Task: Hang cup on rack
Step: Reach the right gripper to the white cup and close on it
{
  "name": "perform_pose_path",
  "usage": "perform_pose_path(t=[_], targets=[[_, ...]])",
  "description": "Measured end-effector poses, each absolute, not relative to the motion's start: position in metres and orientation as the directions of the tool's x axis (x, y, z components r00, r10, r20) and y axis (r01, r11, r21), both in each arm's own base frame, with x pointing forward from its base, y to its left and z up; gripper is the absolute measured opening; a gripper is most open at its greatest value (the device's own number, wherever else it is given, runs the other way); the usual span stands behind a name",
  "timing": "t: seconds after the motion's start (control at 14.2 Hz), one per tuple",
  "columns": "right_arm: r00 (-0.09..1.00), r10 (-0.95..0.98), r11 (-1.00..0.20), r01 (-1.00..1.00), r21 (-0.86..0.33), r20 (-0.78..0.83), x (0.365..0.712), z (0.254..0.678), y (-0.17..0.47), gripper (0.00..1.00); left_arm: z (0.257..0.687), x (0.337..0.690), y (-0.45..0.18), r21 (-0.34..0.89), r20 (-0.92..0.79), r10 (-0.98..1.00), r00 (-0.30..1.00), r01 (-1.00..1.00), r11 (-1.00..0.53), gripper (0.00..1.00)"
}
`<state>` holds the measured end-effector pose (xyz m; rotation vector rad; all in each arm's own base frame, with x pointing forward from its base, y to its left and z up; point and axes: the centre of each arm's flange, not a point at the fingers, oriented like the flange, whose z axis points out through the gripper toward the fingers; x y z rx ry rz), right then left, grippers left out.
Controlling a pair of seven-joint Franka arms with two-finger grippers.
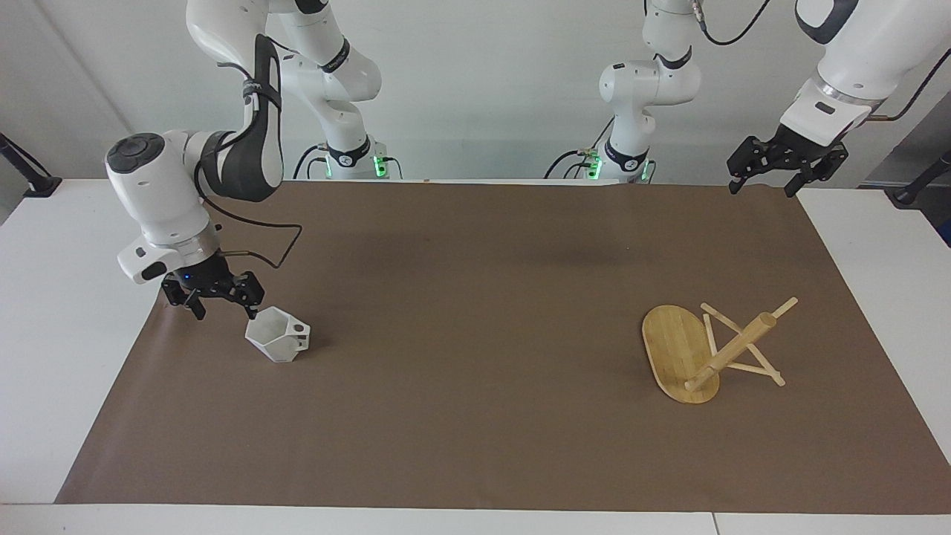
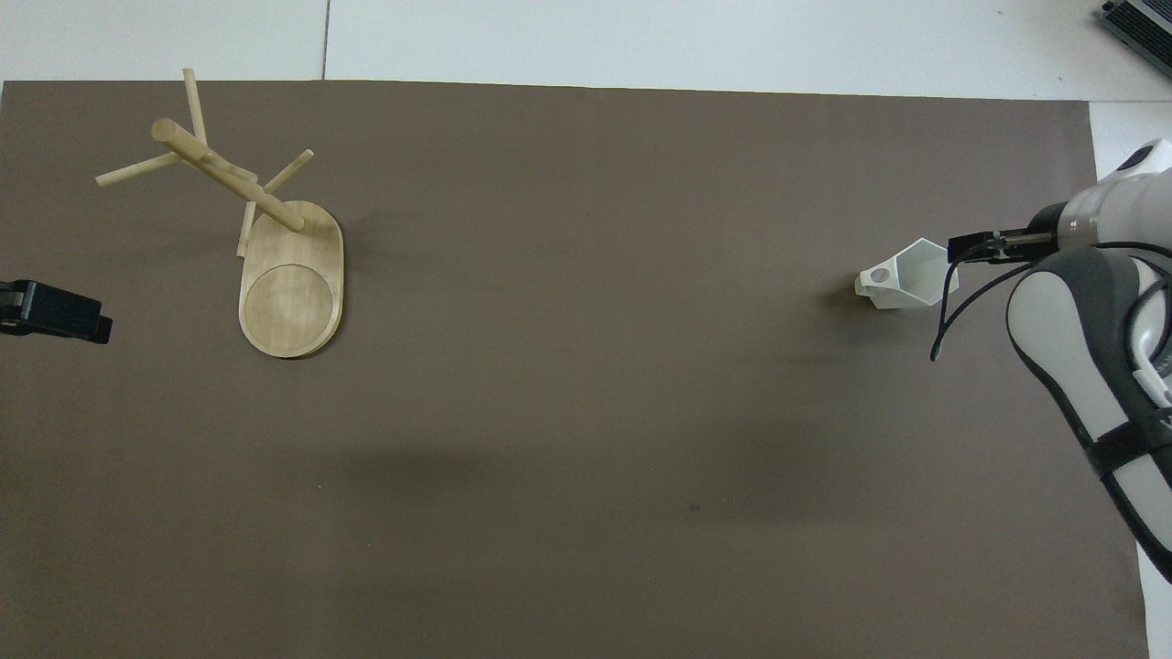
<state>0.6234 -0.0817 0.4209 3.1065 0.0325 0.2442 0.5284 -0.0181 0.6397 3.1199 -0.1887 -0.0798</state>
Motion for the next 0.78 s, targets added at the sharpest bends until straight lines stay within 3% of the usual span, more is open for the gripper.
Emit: perform_pose_path(t=[0.78], targets=[[0.991,0.028,-0.999,0.025,0.024,0.132,0.624,0.363,-0.078,1.00,0.640,0.528,-0.018,0.018,-0.050,-0.121,0.991,-0.120,-0.993,1.00]])
